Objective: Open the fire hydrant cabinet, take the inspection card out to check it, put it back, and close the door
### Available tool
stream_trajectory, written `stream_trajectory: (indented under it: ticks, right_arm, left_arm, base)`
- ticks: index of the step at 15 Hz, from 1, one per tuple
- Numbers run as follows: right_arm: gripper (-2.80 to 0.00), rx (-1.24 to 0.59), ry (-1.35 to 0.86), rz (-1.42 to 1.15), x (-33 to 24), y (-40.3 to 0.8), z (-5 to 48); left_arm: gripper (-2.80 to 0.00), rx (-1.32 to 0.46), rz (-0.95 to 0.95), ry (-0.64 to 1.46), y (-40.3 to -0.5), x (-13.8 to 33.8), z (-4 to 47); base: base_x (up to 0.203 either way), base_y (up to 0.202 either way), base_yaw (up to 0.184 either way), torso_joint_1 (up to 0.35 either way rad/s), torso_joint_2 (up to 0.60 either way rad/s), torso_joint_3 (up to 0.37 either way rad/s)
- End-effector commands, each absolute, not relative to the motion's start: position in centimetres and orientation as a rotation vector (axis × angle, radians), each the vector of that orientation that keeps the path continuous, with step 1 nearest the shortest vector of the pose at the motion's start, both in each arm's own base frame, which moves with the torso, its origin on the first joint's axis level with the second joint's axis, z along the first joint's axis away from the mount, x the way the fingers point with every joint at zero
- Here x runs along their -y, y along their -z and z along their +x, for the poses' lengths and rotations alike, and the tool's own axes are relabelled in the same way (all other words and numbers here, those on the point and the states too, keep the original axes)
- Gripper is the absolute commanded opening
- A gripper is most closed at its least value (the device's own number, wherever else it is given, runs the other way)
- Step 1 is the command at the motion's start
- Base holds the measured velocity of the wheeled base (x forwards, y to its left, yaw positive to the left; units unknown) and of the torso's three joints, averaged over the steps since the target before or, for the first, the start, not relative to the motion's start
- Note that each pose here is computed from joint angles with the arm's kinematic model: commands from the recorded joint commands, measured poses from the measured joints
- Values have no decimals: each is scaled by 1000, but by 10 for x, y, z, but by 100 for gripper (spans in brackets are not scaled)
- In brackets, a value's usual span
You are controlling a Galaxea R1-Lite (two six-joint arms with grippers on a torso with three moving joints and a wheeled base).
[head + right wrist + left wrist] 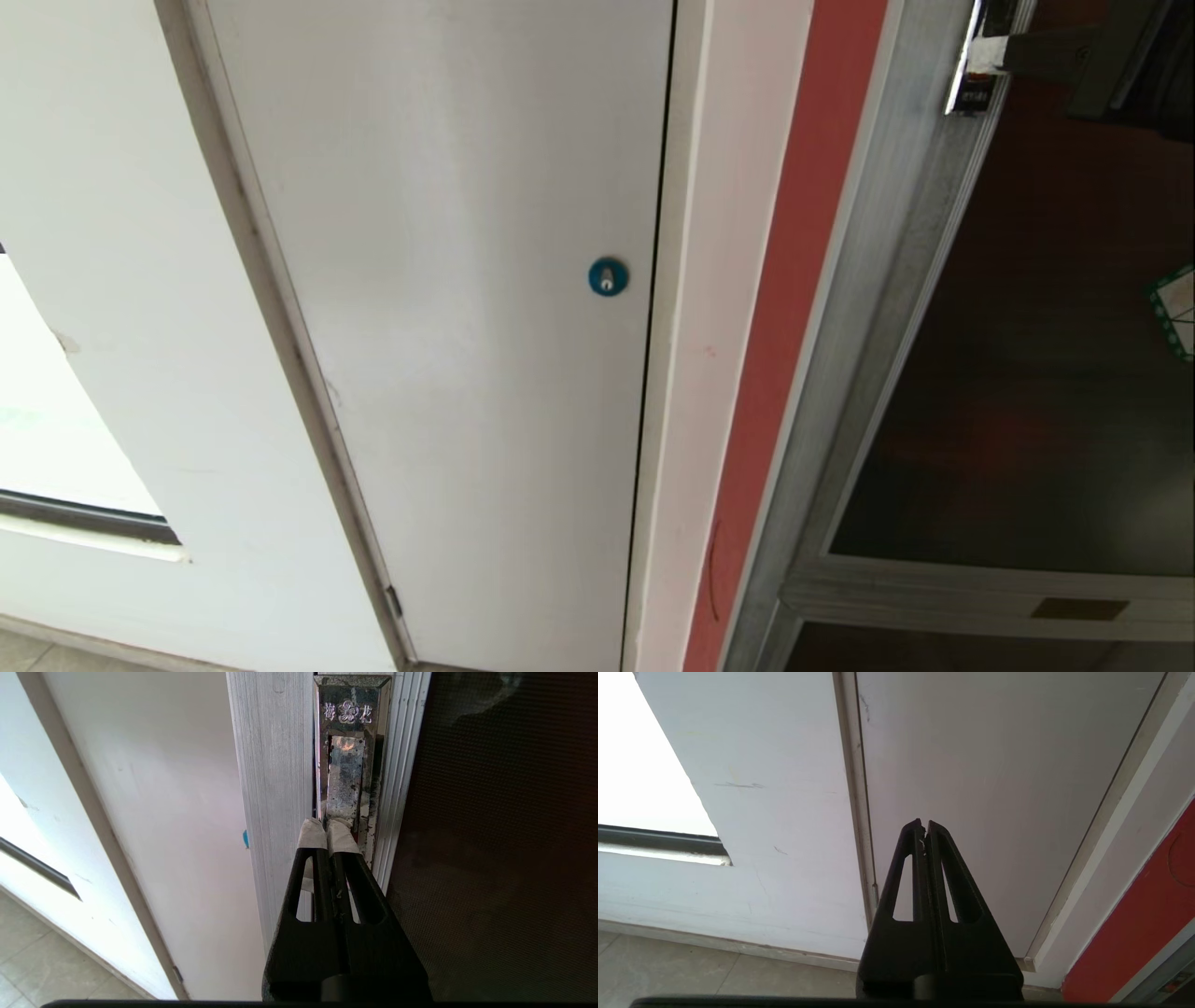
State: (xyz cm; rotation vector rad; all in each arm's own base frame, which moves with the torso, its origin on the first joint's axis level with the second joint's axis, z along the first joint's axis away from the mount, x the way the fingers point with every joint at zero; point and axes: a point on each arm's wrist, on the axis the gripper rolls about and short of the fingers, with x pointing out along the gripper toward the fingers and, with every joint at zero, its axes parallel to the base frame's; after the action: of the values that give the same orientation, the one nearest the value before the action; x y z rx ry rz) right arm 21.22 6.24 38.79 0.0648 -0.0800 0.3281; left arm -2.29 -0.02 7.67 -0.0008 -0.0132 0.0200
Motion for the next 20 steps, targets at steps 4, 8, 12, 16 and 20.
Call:
stream_trajectory:
  ticks: [4, 8, 12, 16, 20]
  right_arm:
    - [-280, 127, -361, 70, -61, -397, 187]
    - [-280, 175, -393, 78, -60, -406, 166]
    - [-280, 202, -401, 83, -56, -411, 150]
    - [-280, 222, -397, 85, -52, -414, 142]
    - [-280, 212, -400, 83, -55, -413, 147]
  left_arm:
    - [-280, 7, -2, -20, -75, 0, -22]
    - [-280, 6, -2, -20, -75, 0, -22]
    - [-280, 7, -2, -21, -75, 0, -22]
    - [-280, 8, -2, -20, -75, 0, -22]
    - [-280, 7, -2, -20, -75, 0, -22]
  base:
    - [0, 0, 0, 0, 0, 0]
    - [0, 0, 0, 0, 0, 0]
    - [0, 0, 0, 0, 0, 0]
    - [0, 0, 0, 0, 0, 0]
    - [0, 0, 0, 0, 0, 0]
